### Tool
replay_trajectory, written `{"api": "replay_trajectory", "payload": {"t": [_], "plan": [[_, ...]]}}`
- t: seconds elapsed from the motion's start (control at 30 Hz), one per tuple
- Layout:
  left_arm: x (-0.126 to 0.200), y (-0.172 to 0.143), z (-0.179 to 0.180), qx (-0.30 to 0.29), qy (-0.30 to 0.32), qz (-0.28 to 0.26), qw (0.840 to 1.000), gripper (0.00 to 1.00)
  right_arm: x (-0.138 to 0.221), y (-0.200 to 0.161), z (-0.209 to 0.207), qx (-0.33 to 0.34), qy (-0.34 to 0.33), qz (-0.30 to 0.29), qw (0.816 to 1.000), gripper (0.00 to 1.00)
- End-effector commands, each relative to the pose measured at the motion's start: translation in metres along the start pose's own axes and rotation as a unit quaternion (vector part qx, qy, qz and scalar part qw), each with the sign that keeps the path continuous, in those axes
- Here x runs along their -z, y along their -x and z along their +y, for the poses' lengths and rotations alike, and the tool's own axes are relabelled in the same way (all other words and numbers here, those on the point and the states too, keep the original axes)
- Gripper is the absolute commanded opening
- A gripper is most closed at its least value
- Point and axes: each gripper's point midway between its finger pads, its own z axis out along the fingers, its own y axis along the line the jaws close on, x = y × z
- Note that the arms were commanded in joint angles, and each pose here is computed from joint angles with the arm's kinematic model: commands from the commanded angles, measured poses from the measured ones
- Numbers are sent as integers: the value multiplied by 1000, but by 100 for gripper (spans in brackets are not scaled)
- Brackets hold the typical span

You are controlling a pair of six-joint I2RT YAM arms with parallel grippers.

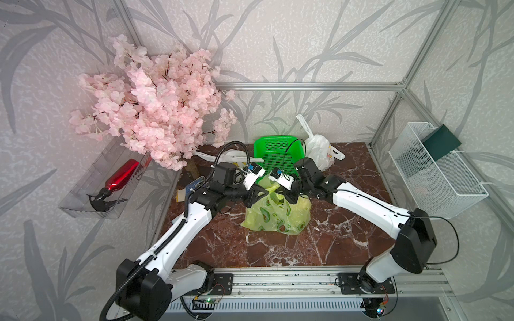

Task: Place the pears into plastic bags & tie knots
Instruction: Tie the plastic bag at the center of the board.

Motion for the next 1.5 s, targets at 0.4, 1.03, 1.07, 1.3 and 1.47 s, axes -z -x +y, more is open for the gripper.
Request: {"api": "replay_trajectory", "payload": {"t": [0.4,1.03,1.07,1.3,1.47], "plan": [[11,-1,-88,16,-148,-48,988,23,84,109,0,67,-204,-453,866,0],[30,83,4,14,-20,-167,986,30,72,88,5,-79,-29,-513,854,0],[23,77,4,22,-34,-162,986,29,72,88,4,-83,-29,-514,853,0],[-10,27,-23,68,-68,-157,983,29,73,93,-6,-134,0,-519,845,0],[-29,24,-15,72,-50,-116,989,30,72,96,-2,-167,54,-514,840,1]]}}
